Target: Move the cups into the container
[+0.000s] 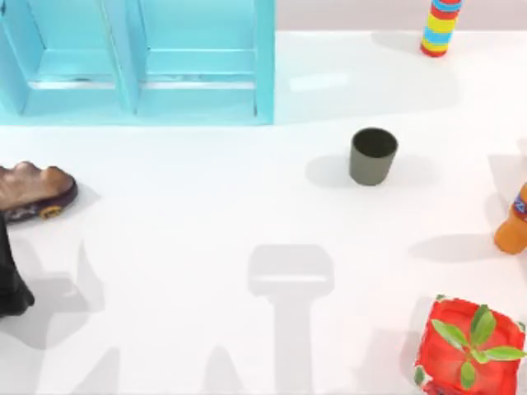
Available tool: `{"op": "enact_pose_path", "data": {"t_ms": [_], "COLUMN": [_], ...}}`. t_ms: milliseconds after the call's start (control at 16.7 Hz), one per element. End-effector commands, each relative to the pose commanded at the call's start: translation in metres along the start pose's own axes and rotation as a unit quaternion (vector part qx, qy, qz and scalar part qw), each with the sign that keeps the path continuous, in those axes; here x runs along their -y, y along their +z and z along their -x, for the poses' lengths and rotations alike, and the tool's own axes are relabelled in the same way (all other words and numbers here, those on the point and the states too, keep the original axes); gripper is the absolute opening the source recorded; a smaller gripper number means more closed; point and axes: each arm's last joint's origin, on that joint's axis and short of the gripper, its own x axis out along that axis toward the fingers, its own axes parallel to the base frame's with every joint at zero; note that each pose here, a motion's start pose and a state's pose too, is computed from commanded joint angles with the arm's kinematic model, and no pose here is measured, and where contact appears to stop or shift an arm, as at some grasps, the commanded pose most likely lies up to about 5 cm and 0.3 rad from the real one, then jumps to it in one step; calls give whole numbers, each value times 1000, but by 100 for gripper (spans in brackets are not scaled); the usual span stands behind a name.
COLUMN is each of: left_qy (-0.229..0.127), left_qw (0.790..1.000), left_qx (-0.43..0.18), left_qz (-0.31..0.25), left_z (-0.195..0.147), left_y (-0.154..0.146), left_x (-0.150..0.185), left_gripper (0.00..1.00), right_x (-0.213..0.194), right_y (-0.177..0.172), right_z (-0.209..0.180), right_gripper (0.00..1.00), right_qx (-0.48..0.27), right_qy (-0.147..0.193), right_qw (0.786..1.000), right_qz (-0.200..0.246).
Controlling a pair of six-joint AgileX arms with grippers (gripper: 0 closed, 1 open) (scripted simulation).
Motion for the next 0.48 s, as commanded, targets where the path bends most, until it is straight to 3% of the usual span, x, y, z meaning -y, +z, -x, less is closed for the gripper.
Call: {"op": "enact_pose_path", "data": {"t_ms": [480], "left_qy": [0], "left_qw": [1000], "left_qx": [0], "left_qz": [0], "left_z": [0], "left_y": [0], "left_x": [0], "left_gripper": [100], "right_x": [-4], "right_y": [0], "right_z": [-38], "right_gripper": [0], "right_qx": [1], "right_qy": [0], "right_qw": [1000], "right_qz": [-1]}}
